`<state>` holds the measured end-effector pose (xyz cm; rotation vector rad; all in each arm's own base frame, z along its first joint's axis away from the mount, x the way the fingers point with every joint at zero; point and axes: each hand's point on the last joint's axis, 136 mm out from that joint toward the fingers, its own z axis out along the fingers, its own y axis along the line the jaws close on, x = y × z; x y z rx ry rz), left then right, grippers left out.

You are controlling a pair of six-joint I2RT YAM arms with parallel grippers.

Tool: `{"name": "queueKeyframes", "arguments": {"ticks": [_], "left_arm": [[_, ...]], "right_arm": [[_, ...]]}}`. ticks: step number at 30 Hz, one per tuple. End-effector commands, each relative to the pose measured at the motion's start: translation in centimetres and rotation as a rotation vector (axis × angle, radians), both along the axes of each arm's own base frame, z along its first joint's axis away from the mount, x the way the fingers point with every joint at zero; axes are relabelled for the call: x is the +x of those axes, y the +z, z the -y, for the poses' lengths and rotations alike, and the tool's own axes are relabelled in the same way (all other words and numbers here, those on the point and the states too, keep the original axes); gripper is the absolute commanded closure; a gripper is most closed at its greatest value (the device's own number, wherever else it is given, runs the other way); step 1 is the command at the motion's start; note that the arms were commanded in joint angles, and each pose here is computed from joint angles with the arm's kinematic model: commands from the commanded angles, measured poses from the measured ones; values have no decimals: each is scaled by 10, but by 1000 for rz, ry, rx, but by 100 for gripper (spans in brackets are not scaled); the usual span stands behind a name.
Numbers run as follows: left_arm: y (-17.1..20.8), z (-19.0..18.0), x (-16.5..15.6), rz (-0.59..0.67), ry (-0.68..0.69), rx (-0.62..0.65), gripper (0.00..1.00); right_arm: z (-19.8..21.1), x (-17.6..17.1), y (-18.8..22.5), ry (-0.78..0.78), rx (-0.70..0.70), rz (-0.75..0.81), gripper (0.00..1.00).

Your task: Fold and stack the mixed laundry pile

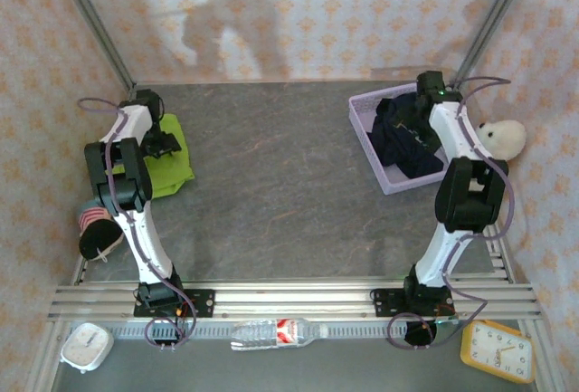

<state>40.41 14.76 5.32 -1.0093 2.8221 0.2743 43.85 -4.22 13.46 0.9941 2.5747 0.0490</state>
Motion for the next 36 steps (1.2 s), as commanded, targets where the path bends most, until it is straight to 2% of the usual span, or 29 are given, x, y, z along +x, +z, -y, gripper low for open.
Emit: {"name": "queueKeyframes", "arguments": {"ticks": [1, 4, 9, 13, 15, 18, 20, 21, 25, 30, 33, 36], "left_arm": [[13, 11, 7, 28, -18, -67, 6], [34, 21, 18, 99, -18, -108, 2], [83, 30, 28, 203, -38, -96, 0], [114, 37, 27, 278, -23, -108, 0], [138, 44, 22, 346, -14, -128, 0], [153, 64, 16, 417, -22, -171, 0], [158, 82, 10, 445, -58, -179, 0], [158, 96, 7, 450, -109, -182, 0], [152, 142, -11, 443, -264, -187, 0], [126, 183, -36, 465, -337, -239, 0], [112, 190, -46, 513, -327, -217, 0], [104, 185, -54, 568, -219, -206, 0]], "right_arm": [[19, 10, -20, -73, -22, -52, 0], [18, 22, -41, -79, -1, -80, 0], [15, 31, -75, -88, 30, -148, 3], [15, 39, -76, -74, 32, -138, 16], [14, 44, -66, -52, 33, -117, 34], [16, 52, -31, -17, 11, -58, 75], [17, 56, -1, 4, -8, -2, 94], [17, 57, 16, 13, -17, 28, 100], [14, 54, 95, 46, -31, 191, 100], [-2, 38, 195, 98, 8, 435, 100], [-22, 25, 250, 145, 92, 584, 100], [-49, 12, 299, 206, 236, 733, 100]]}}
